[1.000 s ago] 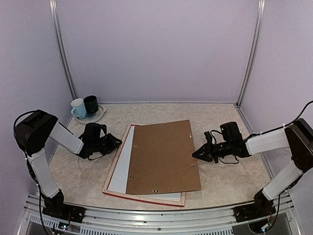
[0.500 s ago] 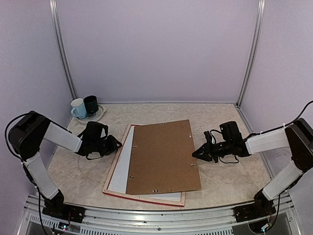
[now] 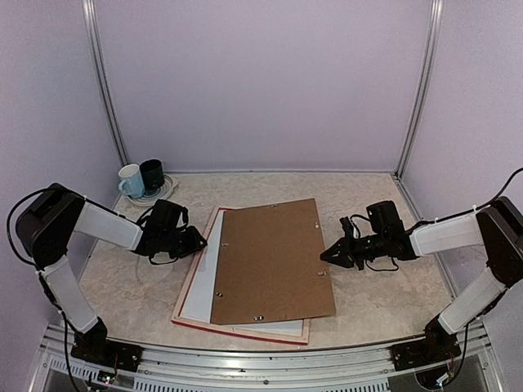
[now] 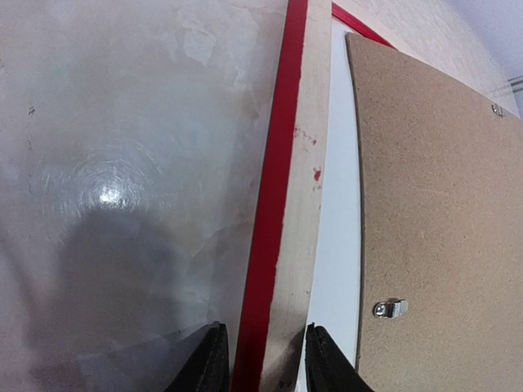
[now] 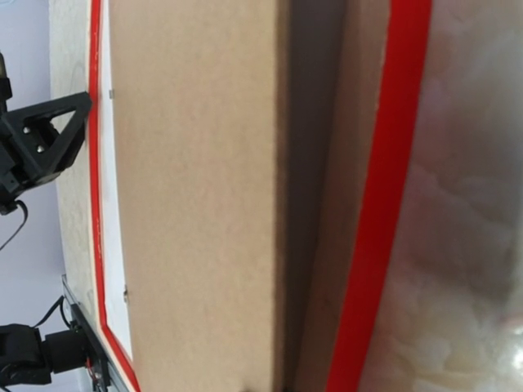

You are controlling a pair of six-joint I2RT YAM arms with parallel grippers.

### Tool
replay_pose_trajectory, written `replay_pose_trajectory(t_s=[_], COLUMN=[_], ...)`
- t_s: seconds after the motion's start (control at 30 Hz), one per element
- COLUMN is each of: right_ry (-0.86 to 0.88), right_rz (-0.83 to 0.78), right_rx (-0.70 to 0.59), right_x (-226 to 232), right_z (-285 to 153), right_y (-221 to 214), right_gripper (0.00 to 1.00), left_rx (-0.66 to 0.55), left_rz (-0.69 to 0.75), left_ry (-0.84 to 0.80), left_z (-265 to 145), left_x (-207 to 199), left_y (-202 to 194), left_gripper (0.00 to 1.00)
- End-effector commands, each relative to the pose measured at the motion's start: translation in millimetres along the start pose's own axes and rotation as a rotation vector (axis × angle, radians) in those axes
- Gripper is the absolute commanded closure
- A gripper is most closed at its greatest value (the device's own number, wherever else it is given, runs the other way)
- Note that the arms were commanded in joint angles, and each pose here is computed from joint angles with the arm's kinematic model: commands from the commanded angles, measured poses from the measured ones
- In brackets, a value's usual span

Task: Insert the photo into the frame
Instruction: Adjust the backboard on the frame body.

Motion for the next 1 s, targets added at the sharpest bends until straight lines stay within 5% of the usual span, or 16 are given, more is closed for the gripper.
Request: replay_pose_trajectory(t_s=[0.0, 0.27, 0.6, 0.97], right_ry=[-0.056, -0.05, -0.041, -0.02], right_rz=[-0.018, -0.026, -0.023, 0.002], right_rx=[-0.029, -0.03, -0.028, -0.101], right_x=[-0.5, 2.7, 2.2, 21.3], right_z=[1.4, 1.8, 2.2, -11.7], right_y=[8.3, 12.1, 10.7, 21.8], right_gripper=[1.0, 1.0, 1.0, 1.0], left_rx=[0.124, 0.126, 0.127, 0.088], left_rz=[0.015, 0.039, 0.06, -0.048], left_ry=[0.203, 0.247, 0.319, 0.366], left_z=[5.2, 10.4, 15.8, 19.9], left_x=[38.1, 40.1, 44.6, 57.0], left_y=[-30.2, -31.2, -36.0, -33.3], left_gripper=[0.66, 0.67, 0.81, 0.82])
Point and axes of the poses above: each gripper's point midway between its finger pads, its own z axis out along the fingers, its own x axis along the line the jaws close on, y = z × x, the point moved 7 cm from there along -z, back along the fingers, and after that the axes turned 11 degrees about -z, right-handed, at the moved point
